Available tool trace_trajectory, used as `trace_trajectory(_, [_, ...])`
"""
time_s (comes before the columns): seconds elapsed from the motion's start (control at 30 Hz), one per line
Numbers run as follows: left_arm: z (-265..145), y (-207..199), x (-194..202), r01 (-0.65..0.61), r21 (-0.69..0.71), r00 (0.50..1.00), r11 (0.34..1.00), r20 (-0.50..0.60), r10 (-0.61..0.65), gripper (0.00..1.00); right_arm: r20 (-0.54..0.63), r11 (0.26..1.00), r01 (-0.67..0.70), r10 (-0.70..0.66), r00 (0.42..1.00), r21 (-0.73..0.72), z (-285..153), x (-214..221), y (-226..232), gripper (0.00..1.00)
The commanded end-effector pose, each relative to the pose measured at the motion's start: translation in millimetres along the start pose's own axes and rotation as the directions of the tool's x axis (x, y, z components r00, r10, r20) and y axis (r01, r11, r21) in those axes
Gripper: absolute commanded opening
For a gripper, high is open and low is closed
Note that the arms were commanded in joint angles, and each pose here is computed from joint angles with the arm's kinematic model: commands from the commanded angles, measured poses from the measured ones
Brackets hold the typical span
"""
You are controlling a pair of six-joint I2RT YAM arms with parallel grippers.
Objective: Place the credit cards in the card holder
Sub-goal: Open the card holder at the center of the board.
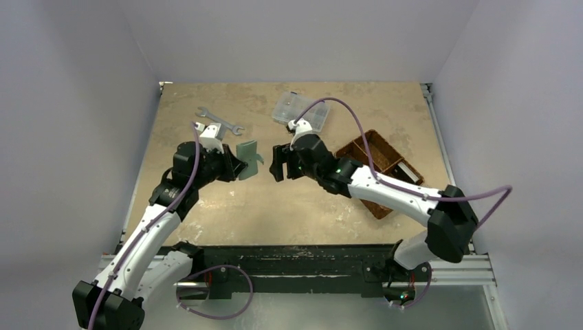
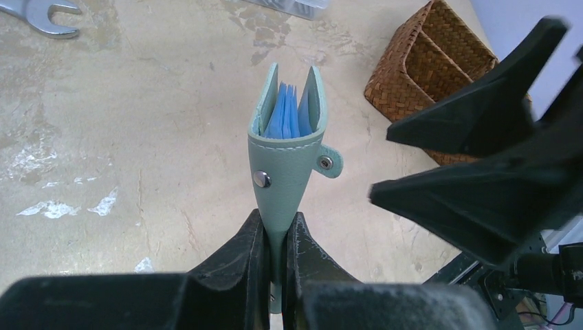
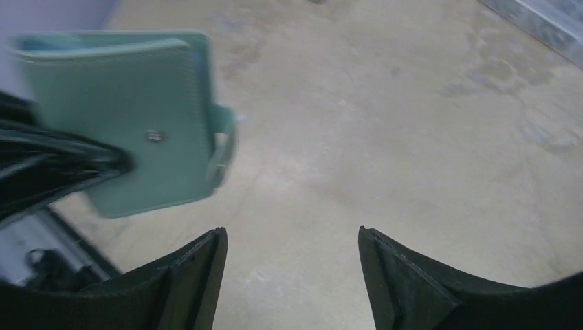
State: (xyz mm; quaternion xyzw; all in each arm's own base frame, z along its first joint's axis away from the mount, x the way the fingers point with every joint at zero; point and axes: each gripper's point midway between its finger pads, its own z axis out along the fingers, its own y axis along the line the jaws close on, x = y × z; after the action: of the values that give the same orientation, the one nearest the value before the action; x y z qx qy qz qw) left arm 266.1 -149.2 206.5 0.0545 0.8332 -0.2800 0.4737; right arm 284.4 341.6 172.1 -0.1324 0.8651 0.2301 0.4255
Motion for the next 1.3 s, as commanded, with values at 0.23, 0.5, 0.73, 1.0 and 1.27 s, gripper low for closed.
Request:
trace_trajectory(0.23, [2.1,-21.2,-17.0,-0.044,0.112,0.998,0.993,0.051,0.038,0.0,0.09,0.937,0.019,0.013,0.996,-0.348,-8.2,-57.2,67.3,0.72])
trace_trajectory(0.5, [1.9,-26.6,-16.9,-0.05,0.144,0.998,0.988,0.05,0.043,0.0,0.043,0.973,-0.054,0.065,0.997,-0.226,18.1,-38.9,34.9,0.3])
trace_trajectory(0.73, [29.4,1.4,30.3,0.139,0.022,0.983,0.99,-0.126,-0.136,0.01,0.068,0.951,-0.068,0.092,0.993,-0.301,-2.8,-25.7,27.4,0.0])
trace_trajectory(1.0, [57.1,23.2,101.9,0.356,-0.053,0.909,0.933,-0.209,-0.359,0.41,-0.12,0.948,-0.112,0.079,0.99,-0.299,-1.0,49.5,0.5,0.0])
trace_trajectory(1.27, [43.5,30.8,103.1,0.311,-0.132,0.913,0.941,-0.234,-0.335,0.77,-0.167,0.9,-0.108,0.039,0.985,-0.423,-21.7,53.8,21.5,0.0])
